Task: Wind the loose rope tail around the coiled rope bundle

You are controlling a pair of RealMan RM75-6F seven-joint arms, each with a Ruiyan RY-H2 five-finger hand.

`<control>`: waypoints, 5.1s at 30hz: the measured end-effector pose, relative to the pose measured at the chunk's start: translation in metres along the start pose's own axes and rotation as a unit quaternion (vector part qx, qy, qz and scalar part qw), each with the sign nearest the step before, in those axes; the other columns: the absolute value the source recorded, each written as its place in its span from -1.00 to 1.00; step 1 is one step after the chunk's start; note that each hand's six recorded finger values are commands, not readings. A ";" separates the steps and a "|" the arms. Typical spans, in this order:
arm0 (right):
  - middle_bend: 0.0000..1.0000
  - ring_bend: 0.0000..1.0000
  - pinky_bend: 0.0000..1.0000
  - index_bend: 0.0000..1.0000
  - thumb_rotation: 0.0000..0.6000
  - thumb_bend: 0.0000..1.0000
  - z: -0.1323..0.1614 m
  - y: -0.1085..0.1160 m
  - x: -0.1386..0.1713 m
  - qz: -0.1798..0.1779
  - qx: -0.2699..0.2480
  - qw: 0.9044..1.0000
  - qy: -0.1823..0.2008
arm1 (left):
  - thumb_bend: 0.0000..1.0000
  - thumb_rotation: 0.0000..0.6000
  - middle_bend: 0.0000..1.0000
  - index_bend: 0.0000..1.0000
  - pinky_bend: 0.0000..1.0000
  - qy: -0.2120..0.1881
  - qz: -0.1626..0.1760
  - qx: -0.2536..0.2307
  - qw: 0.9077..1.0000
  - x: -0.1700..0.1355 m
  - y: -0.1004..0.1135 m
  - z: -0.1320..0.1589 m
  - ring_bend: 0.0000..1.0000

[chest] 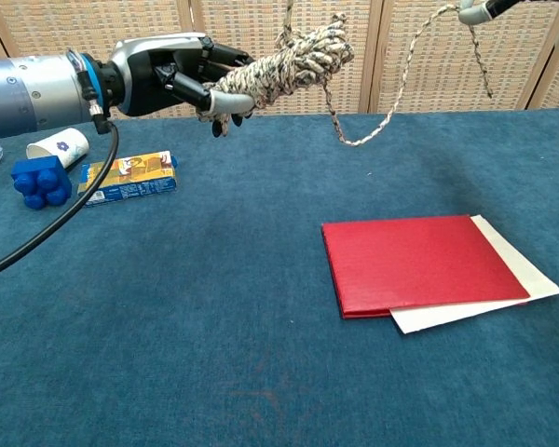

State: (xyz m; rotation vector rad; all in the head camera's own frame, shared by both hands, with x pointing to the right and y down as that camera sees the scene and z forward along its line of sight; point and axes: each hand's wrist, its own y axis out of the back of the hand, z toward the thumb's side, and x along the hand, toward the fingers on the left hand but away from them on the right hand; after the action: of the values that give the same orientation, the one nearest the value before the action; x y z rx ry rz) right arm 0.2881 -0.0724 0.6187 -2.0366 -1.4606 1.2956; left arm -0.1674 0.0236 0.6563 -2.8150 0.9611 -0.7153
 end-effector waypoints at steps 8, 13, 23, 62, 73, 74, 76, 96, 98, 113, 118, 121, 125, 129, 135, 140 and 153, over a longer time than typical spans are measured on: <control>-1.00 -1.00 -1.00 0.44 1.00 -0.01 -0.016 -0.026 0.024 0.017 0.025 0.999 0.012 | 0.11 1.00 0.17 0.58 0.17 0.018 0.050 0.001 0.999 0.023 0.006 0.004 0.03; -1.00 -1.00 -1.00 0.44 1.00 -0.01 -0.016 -0.035 0.038 0.028 0.043 0.998 0.033 | 0.11 1.00 0.17 0.58 0.17 0.031 0.074 0.001 0.997 0.034 0.007 0.003 0.03; -1.00 -1.00 -1.00 0.44 1.00 -0.01 -0.012 -0.055 0.077 0.070 0.084 0.990 0.090 | 0.12 1.00 0.17 0.58 0.17 0.059 0.130 0.009 0.990 0.051 0.012 -0.001 0.03; -1.00 -1.00 -1.00 0.45 1.00 -0.01 0.164 -0.061 0.151 0.142 -0.065 0.950 0.270 | 0.12 1.00 0.20 0.59 0.19 0.110 0.110 0.204 0.967 0.072 -0.043 -0.021 0.04; -1.00 -1.00 -1.00 0.45 1.00 -0.01 0.197 -0.057 0.130 0.124 -0.095 0.953 0.261 | 0.12 1.00 0.21 0.60 0.19 0.101 0.085 0.235 0.963 0.072 -0.057 -0.023 0.05; -1.00 -1.00 -1.00 0.45 1.00 -0.01 0.197 -0.056 0.126 0.121 -0.096 0.954 0.256 | 0.12 1.00 0.22 0.60 0.19 0.098 0.082 0.237 0.963 0.072 -0.058 -0.022 0.05; -1.00 -1.00 -1.00 0.45 1.00 -0.02 0.195 -0.054 0.116 0.113 -0.097 0.958 0.245 | 0.12 1.00 0.22 0.60 0.19 0.092 0.077 0.243 0.963 0.071 -0.060 -0.021 0.05; -1.00 -1.00 -1.00 0.45 1.00 -0.02 0.149 -0.031 0.018 0.043 -0.090 0.988 0.118 | 0.11 1.00 0.22 0.60 0.23 0.036 -0.030 0.234 0.971 0.046 -0.059 -0.018 0.05; -1.00 -1.00 -1.00 0.45 1.00 -0.02 0.139 -0.033 0.013 0.048 -0.094 0.989 0.102 | 0.11 1.00 0.22 0.60 0.25 0.036 -0.036 0.222 0.974 0.043 -0.057 -0.018 0.05; -1.00 -1.00 -1.00 0.45 1.00 -0.02 0.080 -0.062 -0.004 0.111 -0.153 0.982 0.013 | 0.12 1.00 0.22 0.60 0.25 0.043 -0.063 0.084 0.994 0.028 -0.039 -0.004 0.05; -1.00 -1.00 -1.00 0.45 1.00 -0.02 0.068 -0.068 -0.005 0.135 -0.159 0.978 -0.004 | 0.11 1.00 0.22 0.60 0.25 0.047 -0.069 0.061 0.995 0.027 -0.035 0.000 0.05; -1.00 -1.00 -1.00 0.46 1.00 -0.02 0.060 -0.071 -0.004 0.155 -0.160 0.975 -0.016 | 0.12 1.00 0.22 0.60 0.25 0.047 -0.074 0.049 0.995 0.025 -0.033 0.002 0.05; -1.00 -1.00 -1.00 0.46 1.00 -0.01 0.043 -0.073 -0.004 0.176 -0.167 0.969 -0.041 | 0.11 1.00 0.22 0.60 0.25 0.041 -0.071 0.032 0.996 0.025 -0.028 0.006 0.05; -1.00 -1.00 -1.00 0.46 1.00 -0.02 0.028 -0.074 -0.001 0.173 -0.167 0.969 -0.054 | 0.11 1.00 0.22 0.61 0.25 0.038 -0.053 0.019 0.998 0.028 -0.020 0.008 0.05; -1.00 -1.00 -1.00 0.46 1.00 -0.02 0.011 -0.076 0.009 0.160 -0.158 0.973 -0.060 | 0.12 1.00 0.22 0.61 0.25 0.041 -0.009 -0.006 0.999 0.034 -0.005 0.007 0.05; -1.00 -1.00 -1.00 0.46 1.00 -0.02 0.002 -0.081 0.024 0.161 -0.137 0.976 -0.056 | 0.11 1.00 0.23 0.61 0.25 0.049 0.034 -0.014 0.998 0.041 0.005 0.002 0.05; -1.00 -1.00 -1.00 0.47 1.00 -0.02 0.013 -0.091 0.067 0.155 -0.083 0.984 0.004 | 0.12 1.00 0.23 0.61 0.25 0.065 0.111 -0.048 0.991 0.059 0.008 -0.006 0.05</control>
State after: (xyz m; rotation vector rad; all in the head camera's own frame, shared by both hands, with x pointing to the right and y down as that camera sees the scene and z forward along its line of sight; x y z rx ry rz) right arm 0.2283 0.0217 0.6424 -2.4540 -1.3239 1.3134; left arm -0.1335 -0.0173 0.6840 -2.7072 1.3397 -0.8503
